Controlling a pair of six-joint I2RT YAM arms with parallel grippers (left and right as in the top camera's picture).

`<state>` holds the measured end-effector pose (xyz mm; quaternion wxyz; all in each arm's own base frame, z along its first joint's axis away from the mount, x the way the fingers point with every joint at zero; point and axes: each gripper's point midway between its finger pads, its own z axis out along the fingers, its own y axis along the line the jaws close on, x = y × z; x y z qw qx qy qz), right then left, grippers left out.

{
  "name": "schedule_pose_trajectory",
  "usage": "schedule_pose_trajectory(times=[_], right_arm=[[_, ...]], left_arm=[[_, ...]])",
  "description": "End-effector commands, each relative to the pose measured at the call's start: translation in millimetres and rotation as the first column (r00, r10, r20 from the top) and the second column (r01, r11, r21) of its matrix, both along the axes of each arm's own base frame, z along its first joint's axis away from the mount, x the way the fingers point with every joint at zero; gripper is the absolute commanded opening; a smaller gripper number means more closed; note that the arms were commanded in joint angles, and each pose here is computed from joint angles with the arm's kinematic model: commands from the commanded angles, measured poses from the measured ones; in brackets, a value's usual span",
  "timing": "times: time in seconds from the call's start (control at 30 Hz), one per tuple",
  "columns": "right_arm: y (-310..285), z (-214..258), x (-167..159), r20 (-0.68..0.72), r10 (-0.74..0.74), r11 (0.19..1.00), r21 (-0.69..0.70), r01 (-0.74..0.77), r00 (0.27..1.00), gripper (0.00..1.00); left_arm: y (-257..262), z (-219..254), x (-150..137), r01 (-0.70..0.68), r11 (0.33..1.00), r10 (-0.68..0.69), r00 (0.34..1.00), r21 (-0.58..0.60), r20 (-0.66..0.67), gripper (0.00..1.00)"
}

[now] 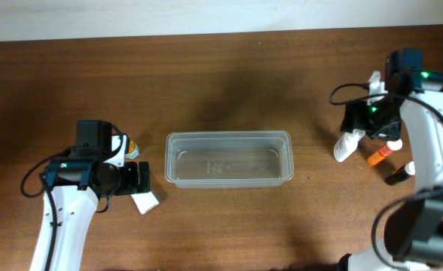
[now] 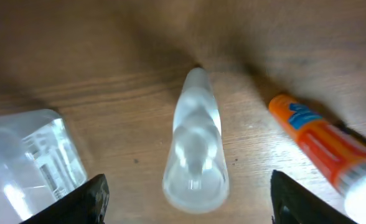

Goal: Pack container
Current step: 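Move right gripper to the white spray bottle and grasp it, then carry the white spray bottle into the container's right end and release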

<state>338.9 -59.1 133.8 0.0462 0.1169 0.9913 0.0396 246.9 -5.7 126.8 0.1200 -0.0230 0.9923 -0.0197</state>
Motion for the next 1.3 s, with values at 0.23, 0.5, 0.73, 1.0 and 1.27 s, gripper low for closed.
schedule_pose_trajectory(times=[0.23,0.5,0.73,1.0,1.27], right_arm=[[-3,-30,2,-0.090,0.007,1.000,0.005,-0.006,0.996,0.56],[-4,-30,5,-0.079,0.006,1.000,0.003,-0.006,0.997,0.27],[-4,-29,7,-0.070,0.006,1.000,0.001,-0.006,0.998,0.16],[-4,-14,11,-0.037,0.006,1.000,-0.002,-0.006,0.999,0.08],[17,63,-1,0.078,0.038,0.999,0.036,-0.040,0.996,0.08]], left_arm=[[-1,5,5,-0.010,1.000,0.011,1.000,-0.017,0.017,0.99],[-1,5,5,-0.010,1.000,0.011,1.000,-0.017,0.017,0.99],[-1,5,5,-0.010,1.000,0.011,1.000,-0.017,0.017,1.00],[-1,5,5,-0.010,1.000,0.011,1.000,-0.017,0.017,0.99],[-1,5,5,-0.010,1.000,0.011,1.000,-0.017,0.017,0.99]])
